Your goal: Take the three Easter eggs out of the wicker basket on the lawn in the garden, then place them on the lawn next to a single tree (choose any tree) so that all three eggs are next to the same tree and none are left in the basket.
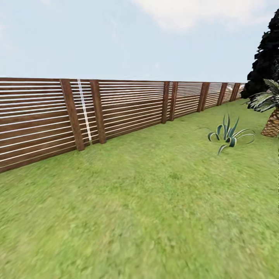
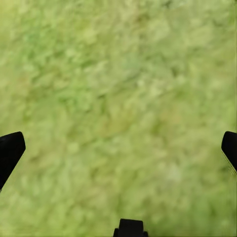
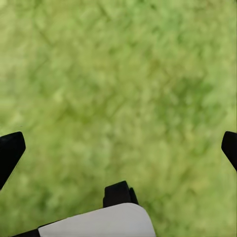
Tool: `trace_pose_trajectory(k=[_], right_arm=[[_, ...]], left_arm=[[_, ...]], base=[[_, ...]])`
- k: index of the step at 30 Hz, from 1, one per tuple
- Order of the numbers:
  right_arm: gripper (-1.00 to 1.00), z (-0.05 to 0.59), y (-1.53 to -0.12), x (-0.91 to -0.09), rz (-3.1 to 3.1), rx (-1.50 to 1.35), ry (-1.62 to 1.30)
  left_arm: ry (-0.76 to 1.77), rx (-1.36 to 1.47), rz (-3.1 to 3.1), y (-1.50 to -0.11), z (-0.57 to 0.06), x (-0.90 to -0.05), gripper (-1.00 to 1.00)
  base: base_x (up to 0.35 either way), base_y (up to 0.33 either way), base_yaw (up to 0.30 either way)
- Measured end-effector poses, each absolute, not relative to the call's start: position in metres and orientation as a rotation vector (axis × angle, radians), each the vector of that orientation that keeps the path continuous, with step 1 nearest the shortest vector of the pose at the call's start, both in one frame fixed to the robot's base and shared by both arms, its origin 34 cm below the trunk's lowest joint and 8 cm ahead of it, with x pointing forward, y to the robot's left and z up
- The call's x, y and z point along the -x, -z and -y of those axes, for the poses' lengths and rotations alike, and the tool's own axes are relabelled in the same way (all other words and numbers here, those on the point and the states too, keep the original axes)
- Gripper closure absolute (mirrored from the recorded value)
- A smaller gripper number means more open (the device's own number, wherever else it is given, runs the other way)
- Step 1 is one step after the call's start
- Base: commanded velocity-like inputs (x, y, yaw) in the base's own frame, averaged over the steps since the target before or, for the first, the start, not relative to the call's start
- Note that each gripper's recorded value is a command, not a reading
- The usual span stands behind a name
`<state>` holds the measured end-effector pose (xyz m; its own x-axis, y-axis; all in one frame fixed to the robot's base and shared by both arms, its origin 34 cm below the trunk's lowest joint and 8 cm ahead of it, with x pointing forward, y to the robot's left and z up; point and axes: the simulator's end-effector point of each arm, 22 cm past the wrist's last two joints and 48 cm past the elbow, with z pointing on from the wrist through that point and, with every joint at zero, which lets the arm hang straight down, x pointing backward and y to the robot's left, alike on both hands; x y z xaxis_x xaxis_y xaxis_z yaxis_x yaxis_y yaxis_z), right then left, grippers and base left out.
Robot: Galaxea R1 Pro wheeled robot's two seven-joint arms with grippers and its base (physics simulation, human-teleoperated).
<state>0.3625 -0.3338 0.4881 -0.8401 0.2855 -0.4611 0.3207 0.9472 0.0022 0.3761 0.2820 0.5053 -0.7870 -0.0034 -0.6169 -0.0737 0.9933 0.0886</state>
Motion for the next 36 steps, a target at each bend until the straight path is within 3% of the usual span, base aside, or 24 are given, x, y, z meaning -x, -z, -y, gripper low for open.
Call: trace_pose_trajectory(k=[17,36], right_arm=[[-1.00,0.3336,-0.4880,-0.3623,-2.631,-0.434,0.103],[-1.00,0.3329,-0.4880,-0.3626,-2.632,-0.431,0.101]], left_arm=[[-0.138,0.055,-2.475,-0.5050,-0.2814,-0.3757,-1.00],[-0.130,0.056,-2.475,-0.5050,-0.2795,-0.3759,-1.00]], base=[[0.336,0.020,-0.209],[0.332,0.168,-0.188]])
